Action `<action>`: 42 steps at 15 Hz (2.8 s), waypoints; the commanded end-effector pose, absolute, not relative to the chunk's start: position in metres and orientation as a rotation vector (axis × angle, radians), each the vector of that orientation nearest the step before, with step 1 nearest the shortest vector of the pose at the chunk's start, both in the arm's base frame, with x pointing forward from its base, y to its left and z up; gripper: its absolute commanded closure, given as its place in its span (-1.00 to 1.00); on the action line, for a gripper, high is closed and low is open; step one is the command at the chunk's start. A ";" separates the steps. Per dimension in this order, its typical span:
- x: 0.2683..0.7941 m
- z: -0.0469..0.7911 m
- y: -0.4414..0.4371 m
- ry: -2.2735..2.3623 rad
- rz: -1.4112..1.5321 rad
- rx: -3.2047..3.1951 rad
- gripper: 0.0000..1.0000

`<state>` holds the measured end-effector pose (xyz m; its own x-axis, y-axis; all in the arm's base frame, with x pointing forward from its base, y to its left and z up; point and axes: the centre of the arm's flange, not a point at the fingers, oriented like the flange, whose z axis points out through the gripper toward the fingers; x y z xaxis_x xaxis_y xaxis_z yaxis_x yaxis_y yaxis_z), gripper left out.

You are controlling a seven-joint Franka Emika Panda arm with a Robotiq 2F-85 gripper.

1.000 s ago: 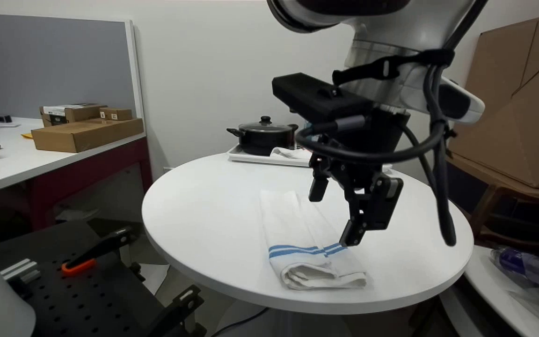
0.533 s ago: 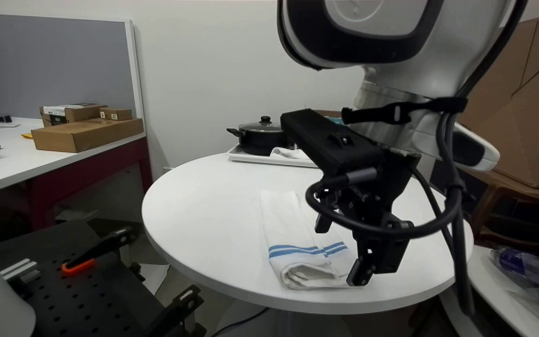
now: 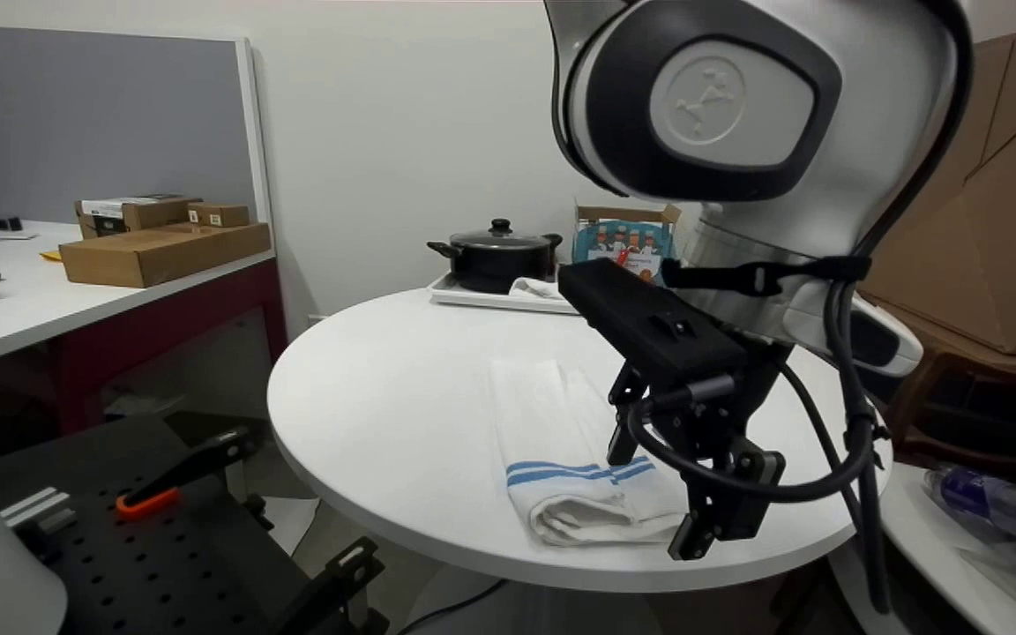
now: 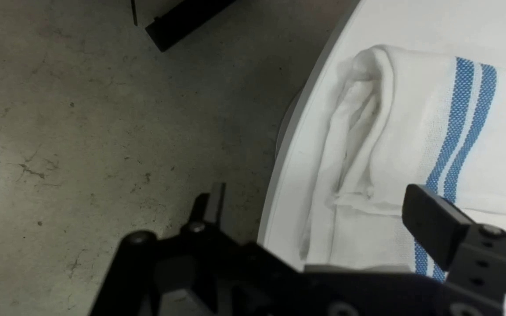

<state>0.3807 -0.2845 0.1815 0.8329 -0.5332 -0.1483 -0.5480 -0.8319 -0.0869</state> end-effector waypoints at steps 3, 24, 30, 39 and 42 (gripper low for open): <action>0.405 0.145 -0.282 0.806 0.201 -2.901 -1.00; 0.387 0.138 -0.277 0.818 0.228 -2.869 0.87; 0.391 0.203 -0.265 0.736 0.204 -2.851 0.87; 0.417 0.320 -0.205 0.509 0.043 -2.872 0.87; 0.431 0.325 -0.176 0.422 0.050 -2.886 0.87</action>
